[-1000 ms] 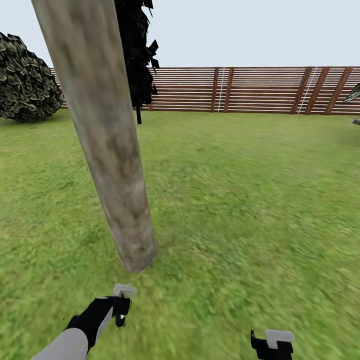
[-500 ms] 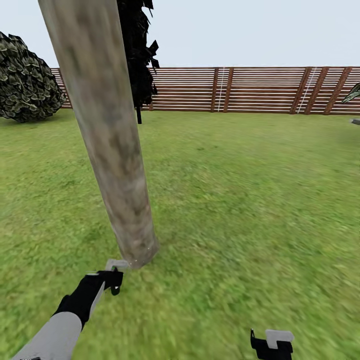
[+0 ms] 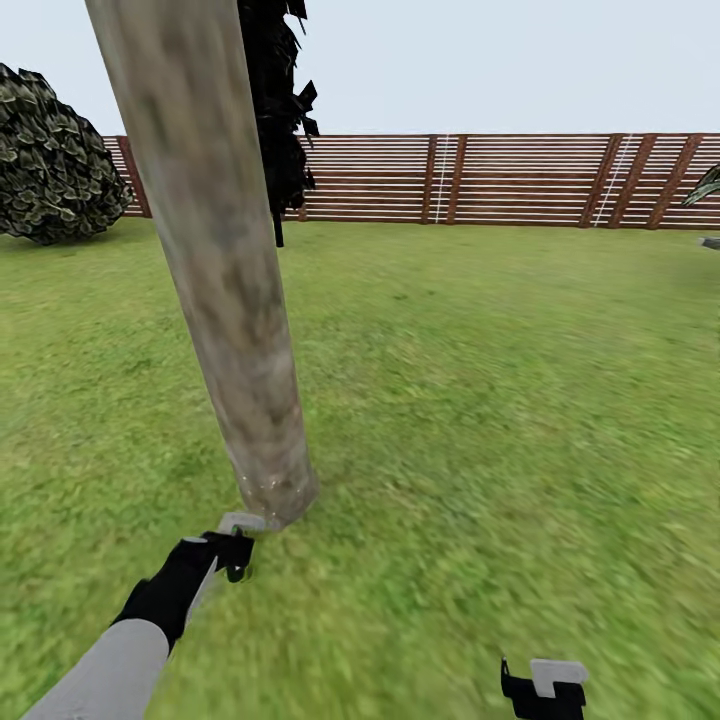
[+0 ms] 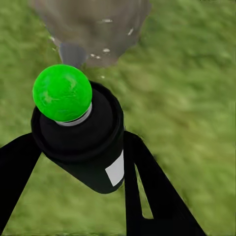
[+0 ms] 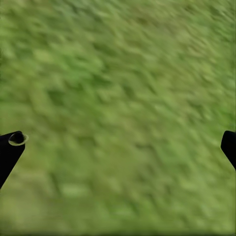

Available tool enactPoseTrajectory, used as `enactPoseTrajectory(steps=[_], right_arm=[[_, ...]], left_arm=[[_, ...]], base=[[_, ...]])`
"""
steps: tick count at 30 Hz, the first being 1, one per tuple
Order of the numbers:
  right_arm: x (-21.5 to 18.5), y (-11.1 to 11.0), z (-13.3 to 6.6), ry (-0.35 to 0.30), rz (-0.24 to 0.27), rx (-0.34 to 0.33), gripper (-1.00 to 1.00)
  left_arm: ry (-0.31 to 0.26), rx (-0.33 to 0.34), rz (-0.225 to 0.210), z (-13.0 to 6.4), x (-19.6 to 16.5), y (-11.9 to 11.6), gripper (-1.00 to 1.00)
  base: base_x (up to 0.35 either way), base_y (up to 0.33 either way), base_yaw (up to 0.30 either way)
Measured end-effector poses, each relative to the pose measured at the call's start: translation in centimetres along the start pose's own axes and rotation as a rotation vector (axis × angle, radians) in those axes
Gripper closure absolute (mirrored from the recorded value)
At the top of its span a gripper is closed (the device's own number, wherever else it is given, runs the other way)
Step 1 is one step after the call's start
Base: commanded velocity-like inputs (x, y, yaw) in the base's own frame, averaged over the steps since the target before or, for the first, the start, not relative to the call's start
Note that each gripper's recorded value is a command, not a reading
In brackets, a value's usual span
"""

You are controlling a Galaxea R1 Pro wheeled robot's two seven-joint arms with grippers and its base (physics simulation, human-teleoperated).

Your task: In the garden, pick up the pesticide atomizer on the floor and spray pesticide onto both trees until each tree trunk is fully covered.

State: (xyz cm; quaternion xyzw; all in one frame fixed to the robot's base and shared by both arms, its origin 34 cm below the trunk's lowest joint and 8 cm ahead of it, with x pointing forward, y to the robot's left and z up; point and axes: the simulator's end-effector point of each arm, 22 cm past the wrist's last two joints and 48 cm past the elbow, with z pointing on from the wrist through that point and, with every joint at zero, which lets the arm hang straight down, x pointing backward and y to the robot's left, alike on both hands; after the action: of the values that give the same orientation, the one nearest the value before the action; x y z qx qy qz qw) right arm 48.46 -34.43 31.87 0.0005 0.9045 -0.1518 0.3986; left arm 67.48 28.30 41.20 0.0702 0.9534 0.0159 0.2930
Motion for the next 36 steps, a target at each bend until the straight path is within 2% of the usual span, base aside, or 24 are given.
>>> enactPoseTrajectory(steps=[1,3,5,9,13,18,19,22,24,28,29,31,33,36], right_arm=[[0.0,0.0,0.0,0.000,0.000,0.000,-1.00],[0.0,0.0,0.0,0.000,0.000,0.000,-1.00],[0.0,0.0,0.0,0.000,0.000,0.000,-1.00],[0.0,0.0,0.0,0.001,0.000,0.000,-1.00],[0.0,0.0,0.0,0.001,0.000,0.000,-1.00],[0.0,0.0,0.0,0.001,0.000,0.000,-1.00],[0.0,0.0,0.0,0.001,0.000,0.000,-1.00],[0.0,0.0,0.0,0.000,0.000,0.000,-1.00],[0.0,0.0,0.0,0.000,0.000,0.000,-1.00],[0.0,0.0,0.0,0.000,0.000,0.000,-1.00],[0.0,0.0,0.0,0.000,0.000,0.000,-1.00],[0.0,0.0,0.0,0.000,0.000,0.000,-1.00],[0.0,0.0,0.0,0.000,0.000,0.000,-1.00],[0.0,0.0,0.0,0.000,0.000,0.000,-1.00]], left_arm=[[0.002,-0.022,-0.020,-0.1,0.3,2.0,1.00],[0.002,-0.038,-0.048,-0.3,0.5,3.6,1.00],[-0.001,-0.021,-0.058,-0.2,0.4,2.5,1.00],[-0.019,0.041,-0.057,0.0,-0.8,-2.3,1.00],[-0.044,0.032,-0.055,-0.3,-1.9,-1.8,1.00],[-0.085,-0.014,-0.056,-1.1,-3.4,1.4,1.00],[-0.091,-0.011,-0.052,-1.2,-3.7,1.1,1.00],[-0.114,0.037,-0.061,-1.3,-5.3,-2.4,1.00],[-0.126,0.049,-0.070,-2.0,-7.0,-3.6,1.00],[-0.127,0.022,-0.078,-3.7,-8.7,-1.1,1.00],[-0.128,0.033,-0.069,-4.1,-8.6,0.9,1.00],[-0.125,0.034,-0.051,-4.3,-8.4,2.3,1.00],[-0.126,0.041,-0.043,-4.4,-8.5,2.1,1.00],[-0.124,0.082,0.008,-4.3,-9.1,-1.0,1.00]], base=[[-0.003,0.000,0.000],[-0.001,0.000,0.000],[0.000,0.000,0.000],[-0.011,0.000,0.000],[-0.257,0.000,0.000],[-0.142,0.000,0.000],[-0.009,0.000,0.000],[-0.004,0.000,0.000],[0.000,0.000,0.000],[0.000,0.000,0.000],[0.000,0.000,0.000],[0.000,0.000,0.000],[0.000,0.000,0.000],[0.000,0.000,0.000]])
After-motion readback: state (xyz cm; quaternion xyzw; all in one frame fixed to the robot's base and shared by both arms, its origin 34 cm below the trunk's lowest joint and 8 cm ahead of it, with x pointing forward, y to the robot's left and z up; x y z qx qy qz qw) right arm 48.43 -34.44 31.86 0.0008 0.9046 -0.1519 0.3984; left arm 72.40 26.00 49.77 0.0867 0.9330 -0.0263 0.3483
